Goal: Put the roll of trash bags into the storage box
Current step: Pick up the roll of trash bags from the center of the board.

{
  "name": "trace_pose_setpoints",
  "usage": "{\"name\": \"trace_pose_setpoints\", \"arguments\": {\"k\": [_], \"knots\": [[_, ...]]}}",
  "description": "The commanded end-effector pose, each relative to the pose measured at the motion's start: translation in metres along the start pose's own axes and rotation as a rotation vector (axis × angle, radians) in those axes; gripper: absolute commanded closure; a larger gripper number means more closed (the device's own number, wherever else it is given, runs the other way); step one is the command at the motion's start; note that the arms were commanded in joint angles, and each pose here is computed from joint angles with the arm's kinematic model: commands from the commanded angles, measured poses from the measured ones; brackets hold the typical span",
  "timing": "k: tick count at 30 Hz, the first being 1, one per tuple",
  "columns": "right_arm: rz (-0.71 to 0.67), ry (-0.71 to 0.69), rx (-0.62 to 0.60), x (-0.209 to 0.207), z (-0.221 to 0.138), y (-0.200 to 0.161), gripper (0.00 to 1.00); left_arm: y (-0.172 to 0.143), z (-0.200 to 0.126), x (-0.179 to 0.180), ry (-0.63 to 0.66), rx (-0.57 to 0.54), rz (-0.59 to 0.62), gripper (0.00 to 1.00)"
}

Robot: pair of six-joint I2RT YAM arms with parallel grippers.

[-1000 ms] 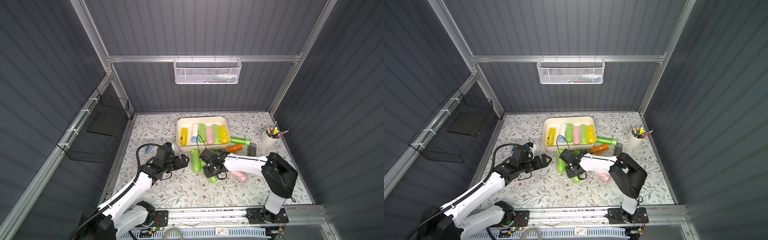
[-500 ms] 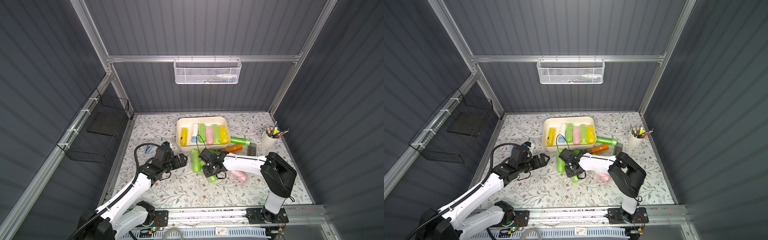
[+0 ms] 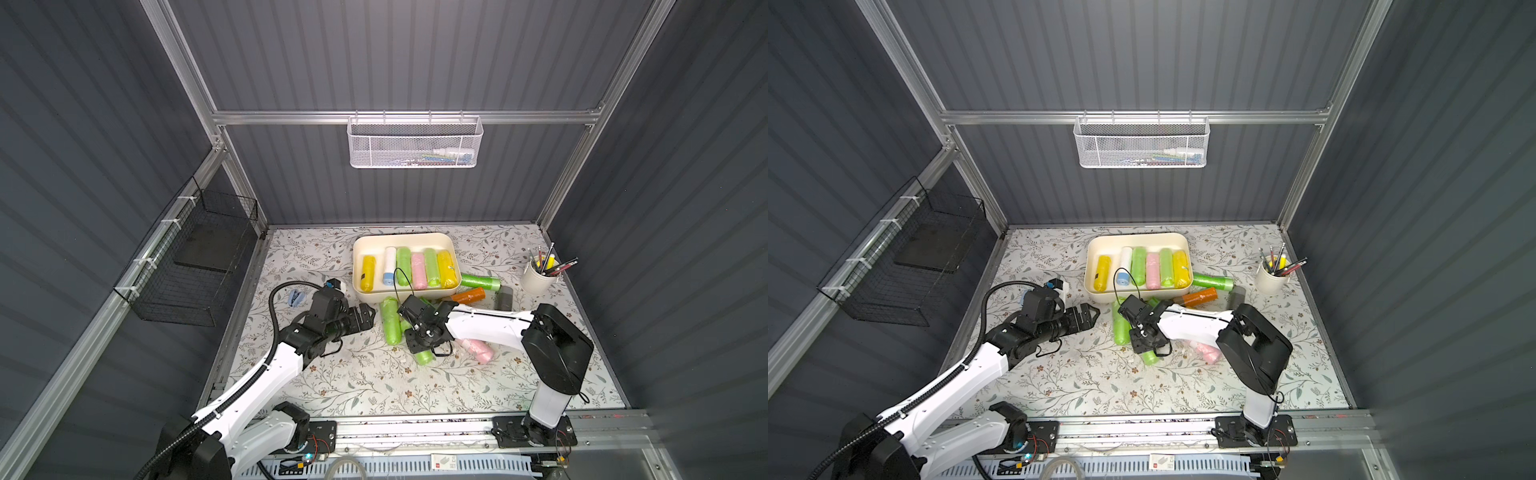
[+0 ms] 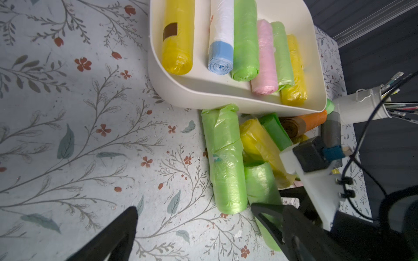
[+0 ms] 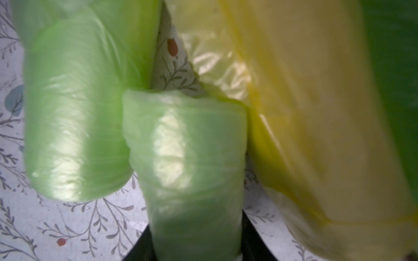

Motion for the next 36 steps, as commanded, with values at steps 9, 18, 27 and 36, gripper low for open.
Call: {"name": "trace_pose_setpoints", "arguments": {"k": [9,18,27,36], "knots": [[0.017,0.088,-0.076,0.012,-0.042,0.020,0.72,0.029,-0.018,-0.004,0.056,-0.087,0.060,0.00],[0.090,0.152,-0.118,0.004,-0.055,0.034,0.74,0.032,-0.016,-0.009,0.024,-0.094,0.048,0.00],[0.158,0.244,-0.181,-0.001,-0.076,0.051,0.72,0.028,-0.001,-0.012,-0.015,-0.058,0.069,0.00],[0.214,0.312,-0.268,-0.002,-0.098,0.070,0.72,0.039,0.001,-0.025,-0.112,-0.103,0.086,0.00]]}}
Point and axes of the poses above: each gripper's point midway between its finger pads, its own z axis out along the fingers, its own x axis along the line the jaws close on, y = z × x, the point moved 6 cm from there along -z, back along the fingers, and after that the axes turned 13 degrees about z, right-handed, at the moved point
